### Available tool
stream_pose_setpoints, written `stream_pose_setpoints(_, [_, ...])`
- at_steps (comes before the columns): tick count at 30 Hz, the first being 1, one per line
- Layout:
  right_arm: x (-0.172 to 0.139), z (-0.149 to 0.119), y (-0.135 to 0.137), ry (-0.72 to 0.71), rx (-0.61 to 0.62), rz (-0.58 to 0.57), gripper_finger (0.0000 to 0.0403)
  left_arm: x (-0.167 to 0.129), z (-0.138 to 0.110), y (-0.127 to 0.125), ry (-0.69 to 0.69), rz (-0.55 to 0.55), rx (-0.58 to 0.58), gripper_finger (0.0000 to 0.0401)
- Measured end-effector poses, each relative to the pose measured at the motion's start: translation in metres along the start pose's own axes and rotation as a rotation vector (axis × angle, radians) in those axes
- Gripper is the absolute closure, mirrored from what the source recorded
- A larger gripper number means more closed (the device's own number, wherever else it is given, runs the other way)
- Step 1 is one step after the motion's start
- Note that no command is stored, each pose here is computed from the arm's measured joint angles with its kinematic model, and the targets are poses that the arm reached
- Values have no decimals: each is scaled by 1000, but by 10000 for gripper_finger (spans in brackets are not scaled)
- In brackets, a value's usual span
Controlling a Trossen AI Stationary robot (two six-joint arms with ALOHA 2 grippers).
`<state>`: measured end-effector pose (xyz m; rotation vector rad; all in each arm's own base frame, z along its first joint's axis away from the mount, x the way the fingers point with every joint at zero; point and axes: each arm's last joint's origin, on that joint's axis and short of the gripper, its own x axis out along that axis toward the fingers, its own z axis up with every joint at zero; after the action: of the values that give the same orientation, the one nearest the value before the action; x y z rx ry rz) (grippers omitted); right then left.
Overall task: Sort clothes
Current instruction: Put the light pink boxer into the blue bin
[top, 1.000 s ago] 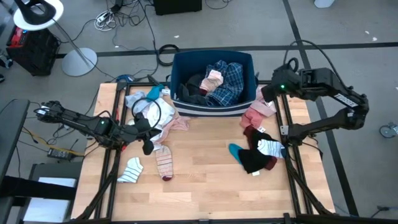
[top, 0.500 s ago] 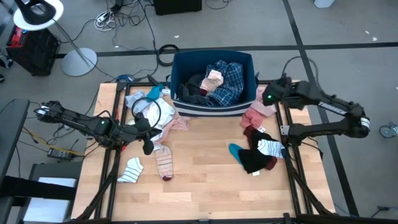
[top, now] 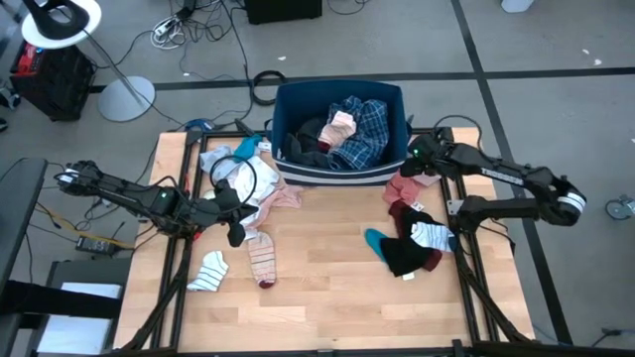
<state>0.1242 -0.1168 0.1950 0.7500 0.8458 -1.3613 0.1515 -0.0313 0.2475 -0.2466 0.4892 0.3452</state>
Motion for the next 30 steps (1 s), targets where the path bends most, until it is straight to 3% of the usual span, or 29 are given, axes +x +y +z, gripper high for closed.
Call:
stream_pose_setpoints(3, [7,4,-2,-18,40,23,231,0,0,0,-2,-1,-1,396])
stream_pose_setpoints(12, [46,-22,-5,126,12,-23,234,0,0,0,-5,10,1,396])
stream_pose_setpoints(15, [52,-26,-4,160,-19,-13,268,0,0,0,-6,10,0,396])
stream_pose_setpoints(17, [52,-27,-4,170,-25,0,317,0,0,0,-5,10,1,396])
stream_pose_setpoints(20, [48,-28,-5,174,-33,15,387,0,0,0,-6,10,0,396])
stream_pose_setpoints(25, [27,-27,-12,167,-31,13,392,0,0,0,-5,9,0,396])
stream_pose_setpoints(30, [-23,-13,-19,46,-33,0,396,0,0,0,-5,10,-1,396])
